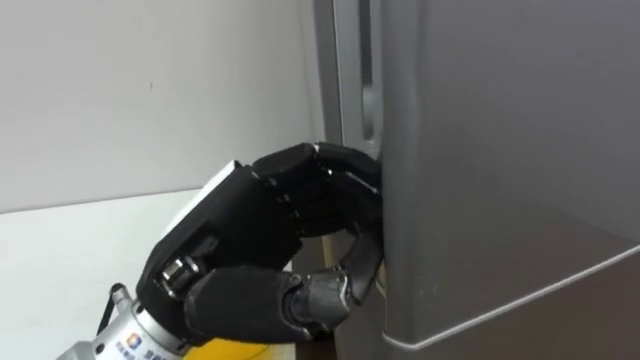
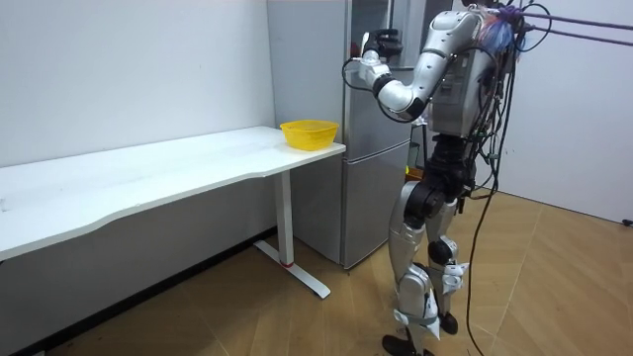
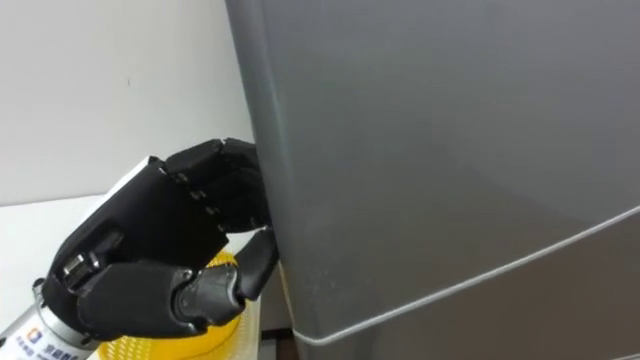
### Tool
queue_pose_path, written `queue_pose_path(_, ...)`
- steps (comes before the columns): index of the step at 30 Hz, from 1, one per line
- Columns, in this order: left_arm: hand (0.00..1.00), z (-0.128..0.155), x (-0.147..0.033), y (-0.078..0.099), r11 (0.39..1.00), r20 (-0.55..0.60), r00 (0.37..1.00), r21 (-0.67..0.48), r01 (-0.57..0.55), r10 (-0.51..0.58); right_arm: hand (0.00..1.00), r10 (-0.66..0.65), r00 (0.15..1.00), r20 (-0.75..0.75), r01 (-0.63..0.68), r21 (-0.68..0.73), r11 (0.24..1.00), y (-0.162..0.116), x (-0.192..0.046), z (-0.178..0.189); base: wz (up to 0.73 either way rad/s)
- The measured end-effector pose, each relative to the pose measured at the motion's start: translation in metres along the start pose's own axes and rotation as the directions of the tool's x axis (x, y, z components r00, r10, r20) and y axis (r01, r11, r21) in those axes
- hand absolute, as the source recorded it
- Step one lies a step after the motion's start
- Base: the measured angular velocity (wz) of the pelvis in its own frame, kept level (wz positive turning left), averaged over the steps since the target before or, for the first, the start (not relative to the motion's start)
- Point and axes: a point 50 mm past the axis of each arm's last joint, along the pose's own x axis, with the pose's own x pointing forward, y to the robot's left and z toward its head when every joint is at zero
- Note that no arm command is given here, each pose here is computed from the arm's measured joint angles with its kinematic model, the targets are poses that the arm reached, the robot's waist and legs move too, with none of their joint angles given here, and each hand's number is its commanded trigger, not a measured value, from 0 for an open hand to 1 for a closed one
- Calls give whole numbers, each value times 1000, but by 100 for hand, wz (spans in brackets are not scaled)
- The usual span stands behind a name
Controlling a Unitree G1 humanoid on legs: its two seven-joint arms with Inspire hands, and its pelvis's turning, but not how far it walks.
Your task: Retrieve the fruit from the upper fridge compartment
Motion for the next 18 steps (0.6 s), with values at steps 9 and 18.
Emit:
queue_pose_path(9,0,-2,21,-28,970,49,973,-75,230,-227,0,-8,1000,12,8,-9,1000,-5,0,10,0)
queue_pose_path(18,0,-3,41,-51,905,79,909,-92,415,-409,0,-18,1000,5,18,-24,1000,-5,0,9,-11)
